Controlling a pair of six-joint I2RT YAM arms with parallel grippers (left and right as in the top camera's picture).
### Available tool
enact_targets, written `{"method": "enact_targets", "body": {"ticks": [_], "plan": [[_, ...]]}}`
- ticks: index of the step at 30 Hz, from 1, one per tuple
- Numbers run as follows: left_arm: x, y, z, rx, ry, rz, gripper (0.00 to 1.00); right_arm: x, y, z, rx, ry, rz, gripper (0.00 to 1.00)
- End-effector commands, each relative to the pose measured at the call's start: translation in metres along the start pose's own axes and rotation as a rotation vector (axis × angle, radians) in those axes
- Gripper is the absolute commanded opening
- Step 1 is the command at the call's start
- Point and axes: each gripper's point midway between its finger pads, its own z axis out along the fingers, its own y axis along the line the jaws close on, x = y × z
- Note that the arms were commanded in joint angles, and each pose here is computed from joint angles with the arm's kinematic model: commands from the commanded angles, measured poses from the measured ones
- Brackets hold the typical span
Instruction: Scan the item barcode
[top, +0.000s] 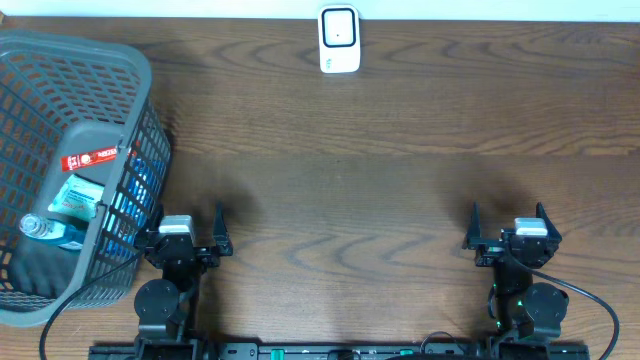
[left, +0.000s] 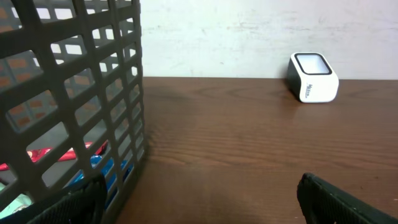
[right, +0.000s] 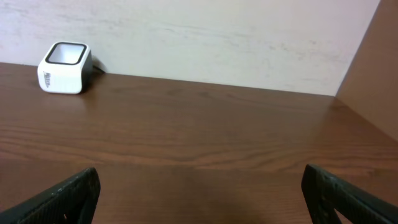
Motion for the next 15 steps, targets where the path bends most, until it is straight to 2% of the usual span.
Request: {"method": "enact_targets", "body": {"ticks": [1,5,10,15], "plan": [[0.015,-0.007,0.002,0.040,0.033,-0.023,0.98,0.000,0.000,0.000,0.001,-0.001,0.010,0.99],[0.004,-0.030,-0.003,0.174,0.025,-0.064,0.98,0.000,0.000,0.000,0.001,-0.001,0.010,0.99],[-0.026,-0.032,-0.009,0.185,0.007,-0.162,0.98,0.000,0.000,0.000,0.001,-0.001,0.010,0.99],[-0.062,-0.035,-0.015,0.197,0.055,-0.177,0.98,0.000,0.000,0.000,0.001,-0.001,0.010,0.99]]}}
